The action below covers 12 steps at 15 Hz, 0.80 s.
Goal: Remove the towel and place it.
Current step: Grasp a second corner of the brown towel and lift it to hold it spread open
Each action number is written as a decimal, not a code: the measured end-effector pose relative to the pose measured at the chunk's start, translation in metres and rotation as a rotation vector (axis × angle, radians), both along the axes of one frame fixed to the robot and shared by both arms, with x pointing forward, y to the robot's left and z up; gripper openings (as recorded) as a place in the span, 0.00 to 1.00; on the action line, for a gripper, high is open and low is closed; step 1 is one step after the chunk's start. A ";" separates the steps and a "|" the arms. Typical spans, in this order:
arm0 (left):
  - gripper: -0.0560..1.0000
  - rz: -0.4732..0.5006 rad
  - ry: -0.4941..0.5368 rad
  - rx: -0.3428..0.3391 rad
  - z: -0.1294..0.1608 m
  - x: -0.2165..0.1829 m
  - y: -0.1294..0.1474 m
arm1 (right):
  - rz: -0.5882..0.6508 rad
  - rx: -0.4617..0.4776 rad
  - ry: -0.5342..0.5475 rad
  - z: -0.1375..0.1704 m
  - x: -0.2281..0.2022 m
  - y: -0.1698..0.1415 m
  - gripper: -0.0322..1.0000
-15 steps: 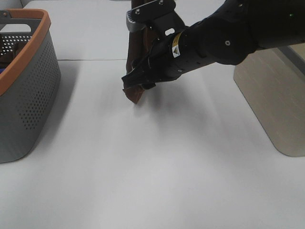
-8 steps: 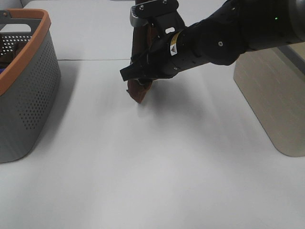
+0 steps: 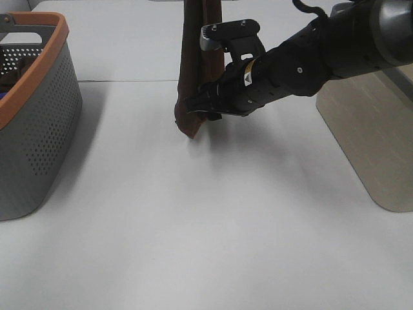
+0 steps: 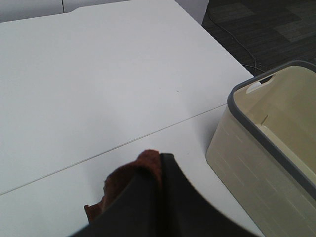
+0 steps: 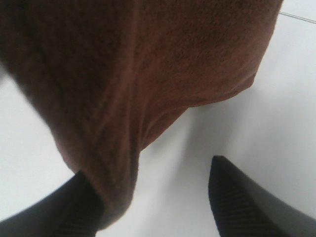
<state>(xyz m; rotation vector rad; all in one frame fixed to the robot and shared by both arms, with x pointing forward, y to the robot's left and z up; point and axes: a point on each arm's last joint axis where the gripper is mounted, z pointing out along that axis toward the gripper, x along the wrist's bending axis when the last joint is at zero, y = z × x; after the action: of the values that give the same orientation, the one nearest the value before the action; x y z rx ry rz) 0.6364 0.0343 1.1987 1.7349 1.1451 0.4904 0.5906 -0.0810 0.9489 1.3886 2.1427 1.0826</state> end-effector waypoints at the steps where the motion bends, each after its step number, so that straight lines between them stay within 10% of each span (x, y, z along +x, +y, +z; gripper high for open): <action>1: 0.05 0.000 0.000 0.000 0.000 0.000 0.000 | -0.006 0.007 -0.007 0.001 0.002 -0.002 0.57; 12: 0.05 -0.009 -0.009 -0.028 0.002 0.000 -0.002 | -0.017 0.042 0.007 -0.018 0.006 0.003 0.55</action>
<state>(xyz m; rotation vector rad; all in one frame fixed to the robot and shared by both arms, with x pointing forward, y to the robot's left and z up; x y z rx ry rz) 0.6364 0.0326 1.2005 1.7116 1.1324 0.4748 0.5966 -0.0785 0.9310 1.4286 2.1210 1.1240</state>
